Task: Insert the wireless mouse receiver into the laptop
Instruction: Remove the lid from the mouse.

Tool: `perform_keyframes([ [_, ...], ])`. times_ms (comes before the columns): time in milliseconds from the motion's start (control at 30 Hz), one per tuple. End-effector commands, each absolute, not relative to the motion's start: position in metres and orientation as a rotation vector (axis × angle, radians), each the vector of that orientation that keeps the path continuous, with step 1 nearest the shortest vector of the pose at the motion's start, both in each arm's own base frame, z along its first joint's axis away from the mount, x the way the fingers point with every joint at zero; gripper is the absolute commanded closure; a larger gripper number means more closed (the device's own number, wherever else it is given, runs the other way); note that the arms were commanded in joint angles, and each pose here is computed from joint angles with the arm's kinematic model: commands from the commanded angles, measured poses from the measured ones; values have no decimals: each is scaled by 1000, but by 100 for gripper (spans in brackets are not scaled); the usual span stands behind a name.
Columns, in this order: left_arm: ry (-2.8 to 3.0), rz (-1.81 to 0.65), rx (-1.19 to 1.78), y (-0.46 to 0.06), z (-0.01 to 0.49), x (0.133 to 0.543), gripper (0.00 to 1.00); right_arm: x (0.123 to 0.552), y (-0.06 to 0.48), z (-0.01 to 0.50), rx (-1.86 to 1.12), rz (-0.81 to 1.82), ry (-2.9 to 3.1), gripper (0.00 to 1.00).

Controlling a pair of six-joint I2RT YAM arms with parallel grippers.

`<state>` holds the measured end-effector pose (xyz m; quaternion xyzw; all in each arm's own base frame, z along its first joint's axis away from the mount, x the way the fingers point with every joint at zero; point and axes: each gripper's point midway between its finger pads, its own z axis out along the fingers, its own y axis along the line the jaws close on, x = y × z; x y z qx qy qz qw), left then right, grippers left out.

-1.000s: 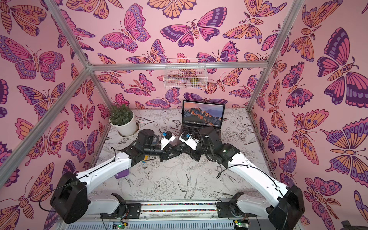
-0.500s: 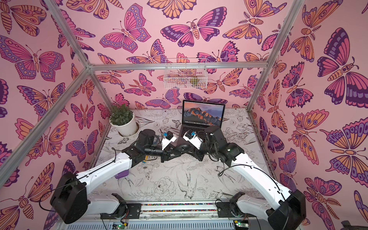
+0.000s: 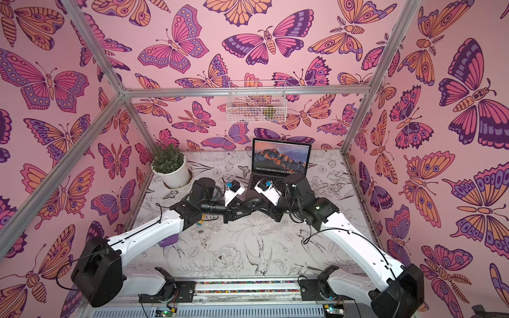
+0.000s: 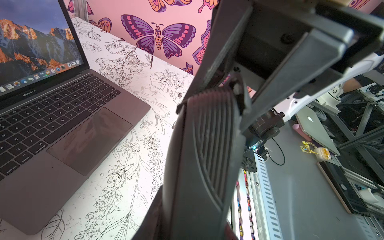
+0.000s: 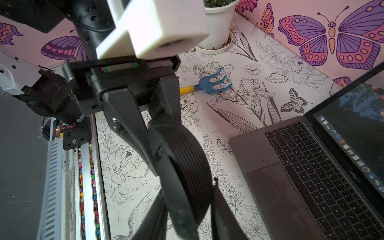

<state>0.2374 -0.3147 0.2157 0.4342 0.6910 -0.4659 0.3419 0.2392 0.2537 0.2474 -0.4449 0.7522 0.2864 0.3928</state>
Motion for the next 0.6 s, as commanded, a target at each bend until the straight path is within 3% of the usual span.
perform_keyframes([
  [0, 1943, -1148, 1003, -303, 198, 259, 100, 257, 240, 265, -1017, 632, 1895, 82],
  [133, 1958, -1146, 990, -301, 195, 262, 100, 259, 238, 266, -996, 618, 1896, 77],
  [267, 1963, -1152, 987, -300, 194, 263, 100, 257, 239, 265, -1006, 642, 1903, 85],
  [367, 1957, -1166, 989, -301, 196, 262, 100, 255, 244, 263, -1018, 682, 1908, 86],
  [467, 1963, -1156, 982, -300, 194, 263, 100, 261, 244, 261, -984, 673, 1916, 80],
  [567, 2000, -1096, 936, -296, 187, 271, 100, 270, 238, 255, -902, 634, 1938, 65],
])
